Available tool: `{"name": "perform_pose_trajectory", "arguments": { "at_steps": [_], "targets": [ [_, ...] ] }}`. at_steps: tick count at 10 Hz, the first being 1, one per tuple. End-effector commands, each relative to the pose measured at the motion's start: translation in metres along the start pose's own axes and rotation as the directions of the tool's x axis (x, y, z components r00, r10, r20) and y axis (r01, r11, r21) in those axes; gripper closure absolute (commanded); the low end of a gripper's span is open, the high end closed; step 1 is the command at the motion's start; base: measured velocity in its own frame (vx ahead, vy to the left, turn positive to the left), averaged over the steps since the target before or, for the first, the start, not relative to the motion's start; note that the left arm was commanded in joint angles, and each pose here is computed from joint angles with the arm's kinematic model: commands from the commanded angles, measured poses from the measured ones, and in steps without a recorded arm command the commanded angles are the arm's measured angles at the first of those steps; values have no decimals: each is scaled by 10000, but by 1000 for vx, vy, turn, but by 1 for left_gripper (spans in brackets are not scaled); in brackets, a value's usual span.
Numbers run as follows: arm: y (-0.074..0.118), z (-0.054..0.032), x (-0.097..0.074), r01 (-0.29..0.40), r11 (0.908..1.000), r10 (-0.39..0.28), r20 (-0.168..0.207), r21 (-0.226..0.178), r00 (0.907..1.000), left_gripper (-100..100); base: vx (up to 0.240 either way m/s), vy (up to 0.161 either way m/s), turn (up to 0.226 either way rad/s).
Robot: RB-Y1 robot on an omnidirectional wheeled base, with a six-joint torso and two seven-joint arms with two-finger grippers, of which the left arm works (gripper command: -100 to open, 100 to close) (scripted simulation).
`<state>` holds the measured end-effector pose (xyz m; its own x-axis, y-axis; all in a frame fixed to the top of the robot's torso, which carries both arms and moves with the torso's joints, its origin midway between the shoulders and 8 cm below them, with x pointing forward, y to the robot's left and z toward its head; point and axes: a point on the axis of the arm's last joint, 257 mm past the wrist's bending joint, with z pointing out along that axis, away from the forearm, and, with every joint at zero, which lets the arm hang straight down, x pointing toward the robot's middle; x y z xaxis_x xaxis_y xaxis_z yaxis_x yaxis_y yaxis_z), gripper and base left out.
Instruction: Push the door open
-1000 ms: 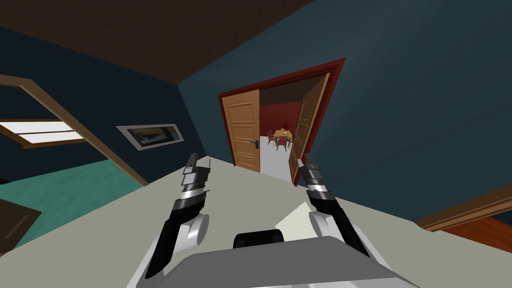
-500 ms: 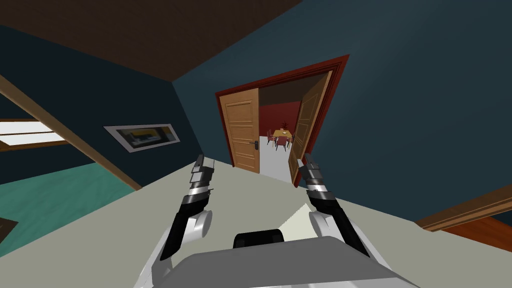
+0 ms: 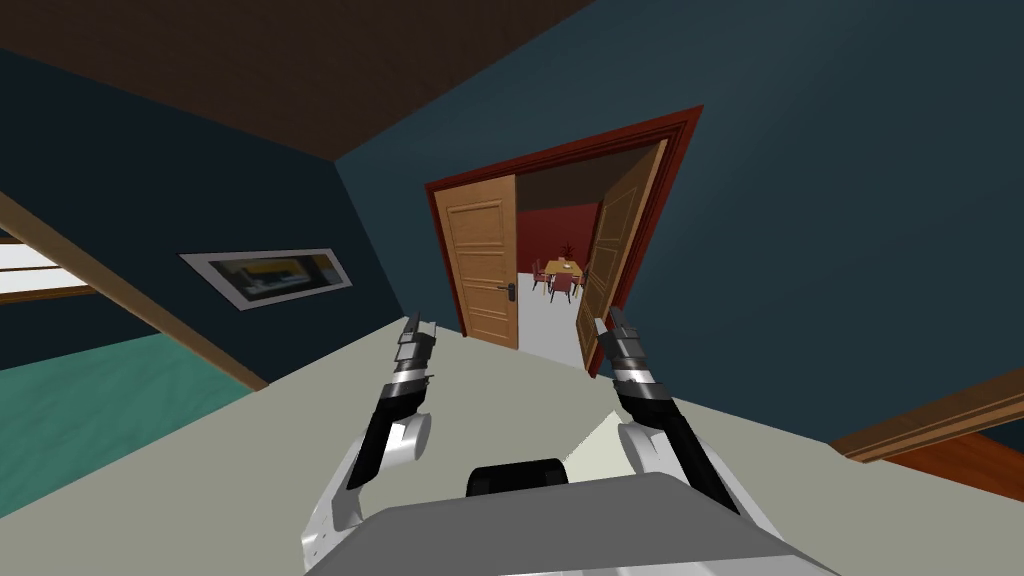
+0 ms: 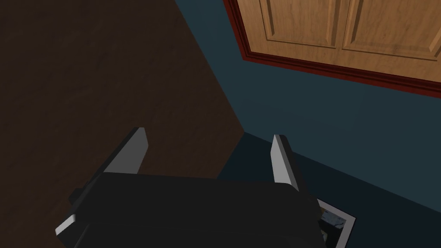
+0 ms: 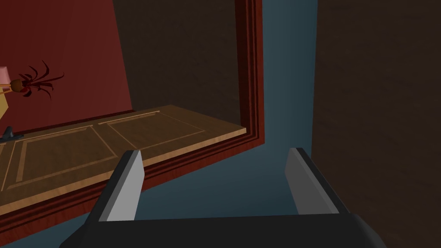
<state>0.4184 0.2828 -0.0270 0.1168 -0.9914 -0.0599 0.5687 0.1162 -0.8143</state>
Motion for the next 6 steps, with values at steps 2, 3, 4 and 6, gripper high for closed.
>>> {"name": "perform_pose_trajectory", "arguments": {
  "at_steps": [2, 3, 4, 6],
  "targets": [
    [195, 44, 53, 36, 9997, -39, -118, -254, 9999, -100, 88, 21, -43],
    [276, 57, 70, 43, 9994, -49, -164, -356, 9999, -100, 95, 30, -45],
    [355, 70, 87, 48, 9989, -58, -210, -457, 9998, -100, 92, 26, -39],
    [526, 97, 125, 68, 9977, -88, -296, -679, 9995, -100, 91, 15, -45]
  ]
}}
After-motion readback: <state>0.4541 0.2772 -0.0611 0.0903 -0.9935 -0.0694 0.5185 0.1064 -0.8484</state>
